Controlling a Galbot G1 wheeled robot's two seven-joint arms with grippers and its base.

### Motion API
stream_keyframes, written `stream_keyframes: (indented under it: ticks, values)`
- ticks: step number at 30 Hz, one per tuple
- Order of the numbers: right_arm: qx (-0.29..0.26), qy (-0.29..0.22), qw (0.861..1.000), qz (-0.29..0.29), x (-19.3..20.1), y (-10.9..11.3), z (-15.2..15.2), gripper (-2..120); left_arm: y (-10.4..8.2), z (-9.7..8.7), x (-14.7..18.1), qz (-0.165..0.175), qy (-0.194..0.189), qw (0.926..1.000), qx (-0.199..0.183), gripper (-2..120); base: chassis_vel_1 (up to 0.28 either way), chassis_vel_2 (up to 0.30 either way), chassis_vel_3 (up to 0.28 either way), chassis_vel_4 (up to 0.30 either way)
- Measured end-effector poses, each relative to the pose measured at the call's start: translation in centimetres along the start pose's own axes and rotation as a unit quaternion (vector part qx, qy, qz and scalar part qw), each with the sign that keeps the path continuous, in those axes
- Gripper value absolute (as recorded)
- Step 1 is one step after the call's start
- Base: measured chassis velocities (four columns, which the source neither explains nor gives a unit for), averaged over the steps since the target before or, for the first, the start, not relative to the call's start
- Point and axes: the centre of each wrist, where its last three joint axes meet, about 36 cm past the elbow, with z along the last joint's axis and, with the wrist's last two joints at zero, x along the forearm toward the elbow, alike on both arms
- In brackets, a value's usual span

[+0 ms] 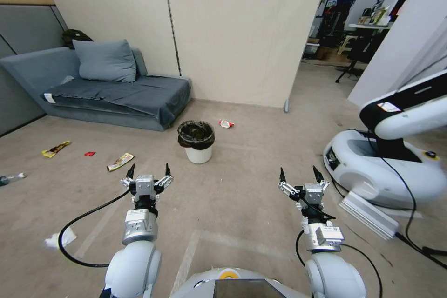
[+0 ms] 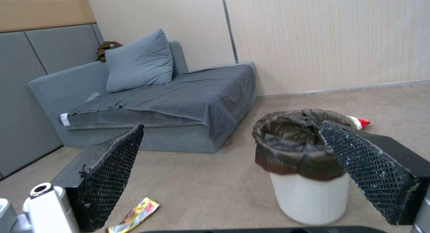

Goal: Pick up the trash bin, then pick up the garbage from the floor and place it into the trash bin.

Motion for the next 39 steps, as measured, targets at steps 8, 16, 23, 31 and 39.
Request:
stream_keyframes:
  ticks: [8, 16, 23, 31, 39]
  values:
    - [0.000, 0.000, 1.000, -0.001, 0.00, 0.01, 0.02, 100, -0.01, 0.01, -0.04, 0.000, -0.001, 1.0000, 0.000, 100, -0.209, 0.220, 0.226, -0.220]
    - [-0.001, 0.000, 1.000, -0.003, -0.01, 0.03, 0.10, 100, -0.07, 0.02, -0.03, 0.000, 0.000, 1.0000, 0.001, 100, -0.225, 0.214, 0.223, -0.221]
    - [-0.002, 0.001, 1.000, -0.007, -0.02, 0.06, 0.24, 100, -0.09, 0.05, -0.06, 0.000, 0.000, 1.0000, 0.001, 100, -0.206, 0.181, 0.219, -0.198]
    - [-0.002, 0.001, 1.000, -0.007, -0.03, 0.07, 0.26, 100, -0.10, 0.08, -0.06, 0.000, 0.000, 1.0000, 0.001, 100, -0.183, 0.173, 0.180, -0.184]
    - [-0.002, 0.001, 1.000, -0.008, -0.02, 0.07, 0.28, 100, -0.11, 0.12, -0.09, 0.000, 0.001, 1.0000, 0.001, 100, -0.198, 0.188, 0.191, -0.182]
